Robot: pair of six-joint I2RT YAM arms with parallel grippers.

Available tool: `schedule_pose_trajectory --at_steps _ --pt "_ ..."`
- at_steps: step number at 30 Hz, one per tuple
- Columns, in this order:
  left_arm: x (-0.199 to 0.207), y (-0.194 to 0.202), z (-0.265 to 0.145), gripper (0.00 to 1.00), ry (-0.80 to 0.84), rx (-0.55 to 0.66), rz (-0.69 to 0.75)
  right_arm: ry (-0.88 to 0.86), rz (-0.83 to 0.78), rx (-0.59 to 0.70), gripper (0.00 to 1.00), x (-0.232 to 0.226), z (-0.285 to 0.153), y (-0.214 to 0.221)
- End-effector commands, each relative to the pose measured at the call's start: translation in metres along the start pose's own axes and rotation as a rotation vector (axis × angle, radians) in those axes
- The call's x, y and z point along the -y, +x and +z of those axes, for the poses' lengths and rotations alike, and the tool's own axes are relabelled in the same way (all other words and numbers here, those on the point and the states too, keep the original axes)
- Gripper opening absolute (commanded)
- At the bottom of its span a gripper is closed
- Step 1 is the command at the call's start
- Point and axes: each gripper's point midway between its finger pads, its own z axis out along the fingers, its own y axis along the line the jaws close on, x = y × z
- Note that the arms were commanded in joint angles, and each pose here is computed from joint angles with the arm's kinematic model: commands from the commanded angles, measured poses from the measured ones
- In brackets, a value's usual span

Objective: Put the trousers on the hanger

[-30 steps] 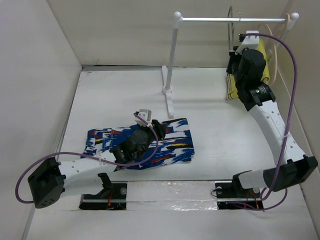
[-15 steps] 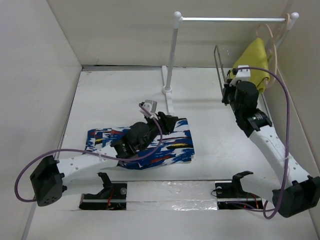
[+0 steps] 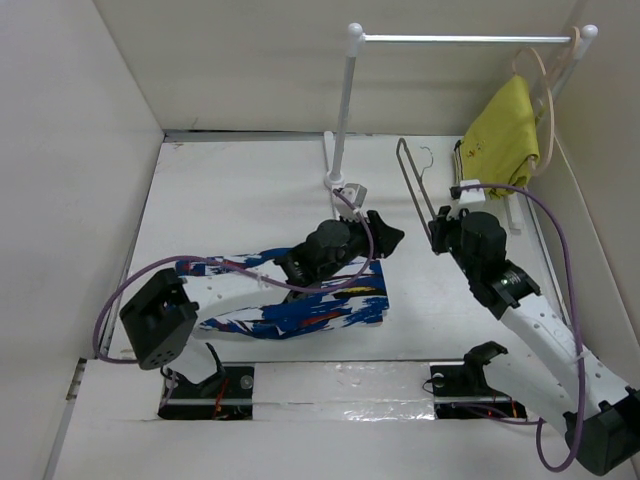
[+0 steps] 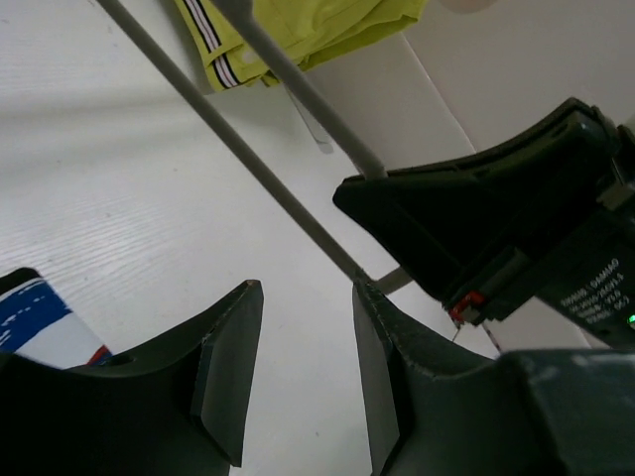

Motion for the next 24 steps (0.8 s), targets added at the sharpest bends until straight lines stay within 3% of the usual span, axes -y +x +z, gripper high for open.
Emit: schedule_pose_trajectory --at_steps 1,15,24 --pt "0.039 -0.03 0.015 0.39 0.118 0.074 -0.075 -0.054 0.046 0.09 0.0 -0.011 -0.006 -0.018" --pt "0.03 -0.036 0.064 0.42 0.1 0.127 -0.145 -0.111 0.05 0.06 0.0 -0.029 -0.007 0.003" --pt "0.015 -0.027 0.093 0.42 0.09 0.076 -0.197 -0.141 0.065 0.061 0.0 -0.037 -0.01 0.006"
